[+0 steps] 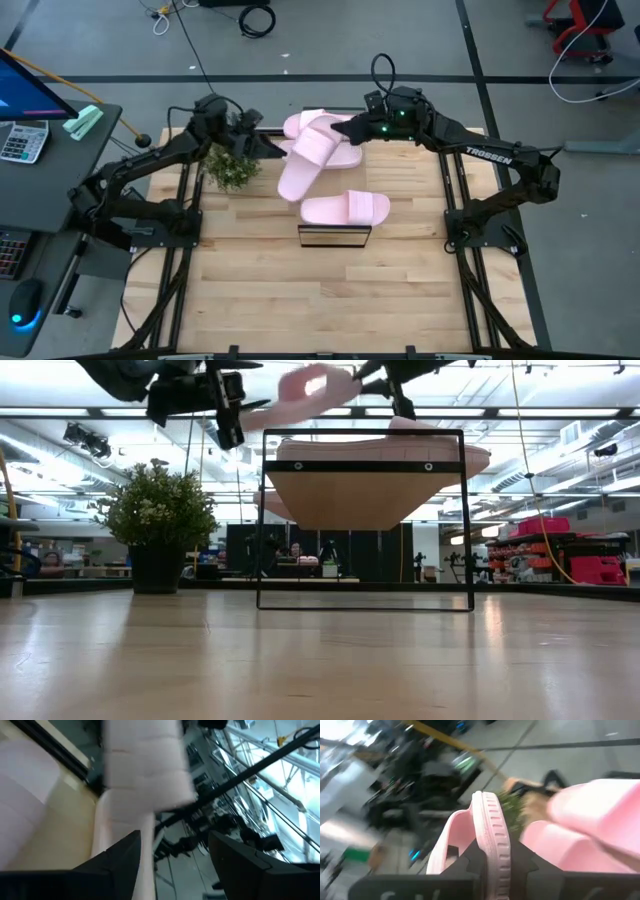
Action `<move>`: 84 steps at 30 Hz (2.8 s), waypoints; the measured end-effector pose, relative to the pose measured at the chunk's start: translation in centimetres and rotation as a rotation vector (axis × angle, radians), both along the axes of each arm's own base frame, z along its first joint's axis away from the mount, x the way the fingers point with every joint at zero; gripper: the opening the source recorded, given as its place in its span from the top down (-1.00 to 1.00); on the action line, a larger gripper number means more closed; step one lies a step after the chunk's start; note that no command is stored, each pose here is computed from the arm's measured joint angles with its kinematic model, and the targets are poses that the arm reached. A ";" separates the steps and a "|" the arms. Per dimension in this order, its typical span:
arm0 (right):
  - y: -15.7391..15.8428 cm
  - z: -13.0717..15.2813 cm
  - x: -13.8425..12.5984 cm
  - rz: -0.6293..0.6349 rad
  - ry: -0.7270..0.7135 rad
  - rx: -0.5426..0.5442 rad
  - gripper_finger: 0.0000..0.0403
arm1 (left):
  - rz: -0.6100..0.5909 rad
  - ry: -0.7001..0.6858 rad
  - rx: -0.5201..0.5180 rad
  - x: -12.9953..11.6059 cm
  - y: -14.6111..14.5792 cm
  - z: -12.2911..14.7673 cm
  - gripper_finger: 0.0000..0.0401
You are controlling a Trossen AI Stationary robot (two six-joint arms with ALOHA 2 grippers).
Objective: Pick and place slides into the shelf
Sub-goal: Put the pink slide on the shelf
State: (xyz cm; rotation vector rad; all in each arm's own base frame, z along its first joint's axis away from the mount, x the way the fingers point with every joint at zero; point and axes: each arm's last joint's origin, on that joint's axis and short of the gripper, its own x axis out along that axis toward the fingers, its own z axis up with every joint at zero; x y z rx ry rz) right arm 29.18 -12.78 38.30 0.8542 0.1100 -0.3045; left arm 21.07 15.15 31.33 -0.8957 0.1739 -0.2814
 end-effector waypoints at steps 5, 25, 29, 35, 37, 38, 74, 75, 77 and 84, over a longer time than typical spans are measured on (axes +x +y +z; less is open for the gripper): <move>0.0 -0.4 -0.3 -0.184 0.043 0.051 0.78 | 0.076 -0.029 0.030 -1.4 0.5 0.9 -0.15; 8.1 -0.5 -1.5 -0.575 0.133 0.112 0.78 | 0.361 -0.101 0.134 -3.9 2.2 2.5 -0.09; 9.9 -1.2 -2.0 -0.685 0.157 0.111 0.78 | 0.386 -0.108 0.157 -4.0 2.3 2.5 -0.05; 11.4 -1.8 -2.6 -0.772 0.153 0.121 0.78 | 0.397 -0.133 0.180 -4.0 2.3 2.8 0.00; 11.7 -1.9 -2.7 -0.782 0.145 0.127 0.78 | 0.403 -0.159 0.199 -4.0 2.3 3.1 0.01; 11.8 -2.0 -2.7 -0.785 0.140 0.130 0.78 | 0.408 -0.169 0.204 -4.1 2.3 3.2 0.02; 12.3 -4.9 -3.0 -0.800 0.370 0.191 0.78 | 0.490 -0.243 0.236 -4.2 2.4 4.1 0.06; 12.3 -5.0 -3.1 -0.801 0.381 0.185 0.78 | 0.497 -0.244 0.236 -4.2 2.5 4.1 0.06; 12.3 -5.1 -3.2 -0.800 0.406 0.178 0.78 | 0.506 -0.244 0.236 -4.2 2.5 4.1 0.06; 12.4 -5.4 -3.5 -0.782 0.464 0.183 0.78 | 0.511 -0.246 0.244 -4.2 2.5 4.1 0.08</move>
